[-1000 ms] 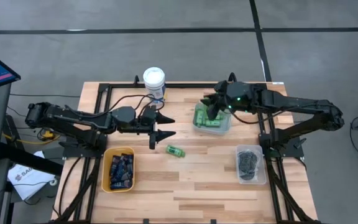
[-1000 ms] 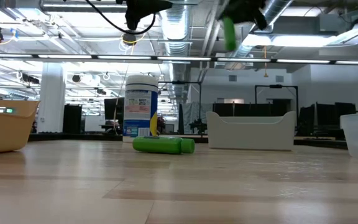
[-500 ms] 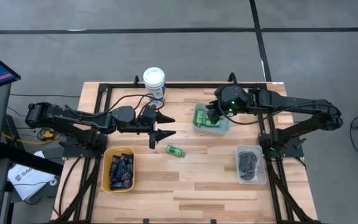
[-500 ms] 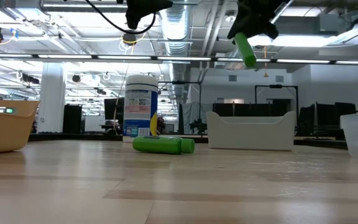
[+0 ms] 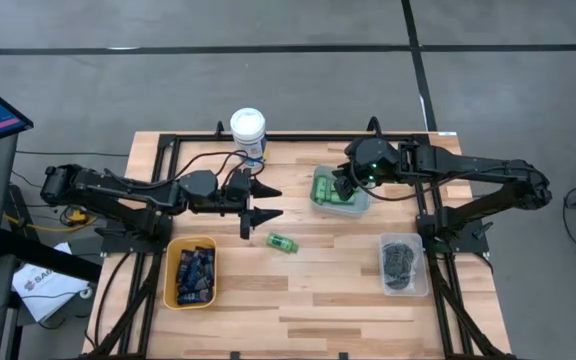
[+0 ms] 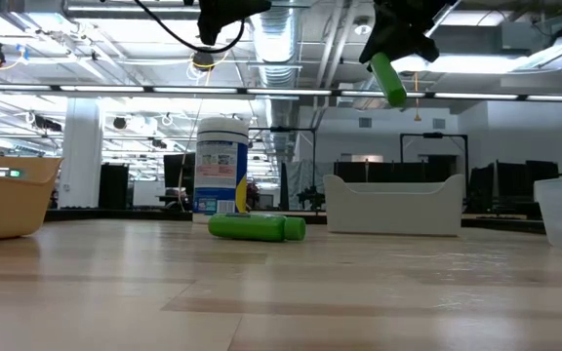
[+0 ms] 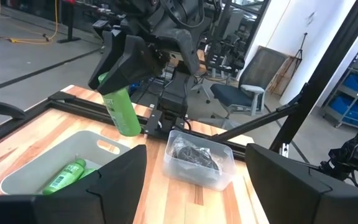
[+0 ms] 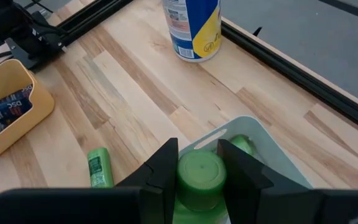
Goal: Pick & Place Travel size toiletries
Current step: Put the green shampoo into the gray bin
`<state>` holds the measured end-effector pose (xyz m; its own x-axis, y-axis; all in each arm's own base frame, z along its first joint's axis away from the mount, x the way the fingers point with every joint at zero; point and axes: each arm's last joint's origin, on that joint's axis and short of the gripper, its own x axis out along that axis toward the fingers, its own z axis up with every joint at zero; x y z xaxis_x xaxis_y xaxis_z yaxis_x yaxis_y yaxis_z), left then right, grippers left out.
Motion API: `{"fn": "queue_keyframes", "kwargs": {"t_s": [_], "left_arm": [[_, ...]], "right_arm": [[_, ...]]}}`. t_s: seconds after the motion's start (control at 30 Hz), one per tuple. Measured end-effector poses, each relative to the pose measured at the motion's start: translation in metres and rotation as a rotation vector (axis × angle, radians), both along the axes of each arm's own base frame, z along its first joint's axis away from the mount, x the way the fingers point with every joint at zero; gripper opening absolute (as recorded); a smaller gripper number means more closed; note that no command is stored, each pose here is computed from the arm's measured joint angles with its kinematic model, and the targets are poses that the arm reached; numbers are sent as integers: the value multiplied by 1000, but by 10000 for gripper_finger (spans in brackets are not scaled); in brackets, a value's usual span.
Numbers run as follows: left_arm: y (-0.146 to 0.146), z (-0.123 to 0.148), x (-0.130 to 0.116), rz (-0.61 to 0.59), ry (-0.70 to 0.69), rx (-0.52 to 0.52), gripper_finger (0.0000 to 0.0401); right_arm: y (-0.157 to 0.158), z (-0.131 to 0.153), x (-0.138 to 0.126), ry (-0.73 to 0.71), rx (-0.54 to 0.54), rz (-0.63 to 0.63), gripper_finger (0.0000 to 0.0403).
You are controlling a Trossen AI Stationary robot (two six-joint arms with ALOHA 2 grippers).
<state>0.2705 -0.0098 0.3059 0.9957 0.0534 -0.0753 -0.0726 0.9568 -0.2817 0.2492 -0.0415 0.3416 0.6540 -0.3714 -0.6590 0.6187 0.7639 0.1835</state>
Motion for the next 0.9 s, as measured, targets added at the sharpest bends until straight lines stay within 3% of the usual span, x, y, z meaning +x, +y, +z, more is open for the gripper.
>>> {"fn": "queue_keyframes", "kwargs": {"t_s": [0.37, 0.9], "left_arm": [[0, 1, 0, 0, -6, 0, 270], [0, 0, 0, 0, -6, 0, 270]], "right_arm": [[1, -1, -1, 13, 22, 12, 87], [2, -11, -13, 160, 67, -17, 87]]}}
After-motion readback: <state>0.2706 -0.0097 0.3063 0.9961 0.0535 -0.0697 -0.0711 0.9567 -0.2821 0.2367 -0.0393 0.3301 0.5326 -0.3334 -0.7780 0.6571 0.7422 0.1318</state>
